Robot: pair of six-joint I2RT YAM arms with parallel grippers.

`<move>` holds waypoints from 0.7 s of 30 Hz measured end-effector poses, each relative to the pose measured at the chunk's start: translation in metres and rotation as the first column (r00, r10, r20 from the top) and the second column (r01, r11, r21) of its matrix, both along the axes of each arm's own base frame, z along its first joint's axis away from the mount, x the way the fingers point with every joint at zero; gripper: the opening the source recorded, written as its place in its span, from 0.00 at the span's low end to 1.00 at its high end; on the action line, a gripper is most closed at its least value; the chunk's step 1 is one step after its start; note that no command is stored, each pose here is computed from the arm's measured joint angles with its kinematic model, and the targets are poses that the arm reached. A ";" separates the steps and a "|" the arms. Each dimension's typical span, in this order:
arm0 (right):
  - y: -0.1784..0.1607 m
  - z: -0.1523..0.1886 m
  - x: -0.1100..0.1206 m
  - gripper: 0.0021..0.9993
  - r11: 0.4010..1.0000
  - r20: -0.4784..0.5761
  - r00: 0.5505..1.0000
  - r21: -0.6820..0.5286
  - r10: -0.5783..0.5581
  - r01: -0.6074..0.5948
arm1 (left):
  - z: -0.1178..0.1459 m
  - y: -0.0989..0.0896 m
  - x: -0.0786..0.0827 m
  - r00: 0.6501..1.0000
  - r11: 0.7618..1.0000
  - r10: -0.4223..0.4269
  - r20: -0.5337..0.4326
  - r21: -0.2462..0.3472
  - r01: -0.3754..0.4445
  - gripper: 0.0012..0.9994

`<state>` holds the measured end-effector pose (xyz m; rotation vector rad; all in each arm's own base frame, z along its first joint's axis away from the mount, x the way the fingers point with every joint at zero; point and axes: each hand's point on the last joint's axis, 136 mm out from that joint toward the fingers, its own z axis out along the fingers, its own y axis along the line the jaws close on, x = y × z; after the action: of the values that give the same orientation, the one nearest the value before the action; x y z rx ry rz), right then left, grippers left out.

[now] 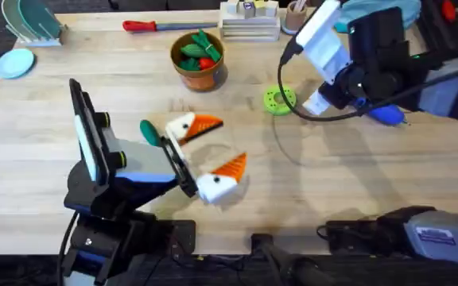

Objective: Pick up the gripper from the table and insert it into the empty holder that is missing its gripper. Then pick up a screw, insert it into the mounting hole, and use the screwdriver to tighten it. Finally, clean up the table by picking up the vegetable and placing it into the bucket.

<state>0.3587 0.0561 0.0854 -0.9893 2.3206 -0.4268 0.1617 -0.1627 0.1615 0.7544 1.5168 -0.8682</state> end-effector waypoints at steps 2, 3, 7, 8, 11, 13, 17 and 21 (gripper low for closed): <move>0.008 0.011 0.000 0.98 1.000 0.033 0.999 0.027 0.002 -0.003 | 0.000 0.000 0.000 1.000 1.000 0.000 -0.003 -0.002 0.000 0.98; 0.013 0.018 0.000 0.98 0.999 0.050 0.999 0.040 0.006 -0.008 | 0.000 0.000 0.000 1.000 1.000 0.000 -0.003 -0.002 0.000 0.99; 0.033 0.035 -0.003 0.98 0.996 0.099 0.994 0.077 0.041 -0.048 | 0.000 0.000 0.000 1.000 1.000 0.000 -0.002 -0.001 0.000 0.99; 0.037 0.038 -0.004 0.98 0.995 0.105 0.993 0.082 0.049 -0.058 | 0.000 0.000 0.001 1.000 1.000 0.003 0.000 0.000 -0.003 0.99; 0.048 0.041 -0.007 0.98 0.993 0.112 0.991 0.089 0.073 -0.083 | 0.001 0.001 0.002 1.000 1.000 0.015 0.011 0.002 -0.015 0.99; 0.053 0.041 -0.009 0.98 0.991 0.112 0.990 0.090 0.087 -0.097 | 0.001 0.003 0.004 1.000 1.000 0.028 0.006 0.000 -0.028 0.99; 0.061 0.041 -0.011 0.98 0.989 0.112 0.988 0.090 0.108 -0.118 | 0.003 0.011 0.013 0.992 0.994 0.109 -0.062 -0.016 -0.110 0.99; 0.064 0.041 -0.012 0.99 0.988 0.112 0.987 0.091 0.117 -0.127 | 0.026 0.027 0.019 0.961 0.970 0.238 -0.140 -0.006 -0.241 0.99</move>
<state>0.3467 0.1199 0.1261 -1.0292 2.1510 -0.3062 0.1809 -0.1352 0.1873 0.4882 1.6788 -0.7659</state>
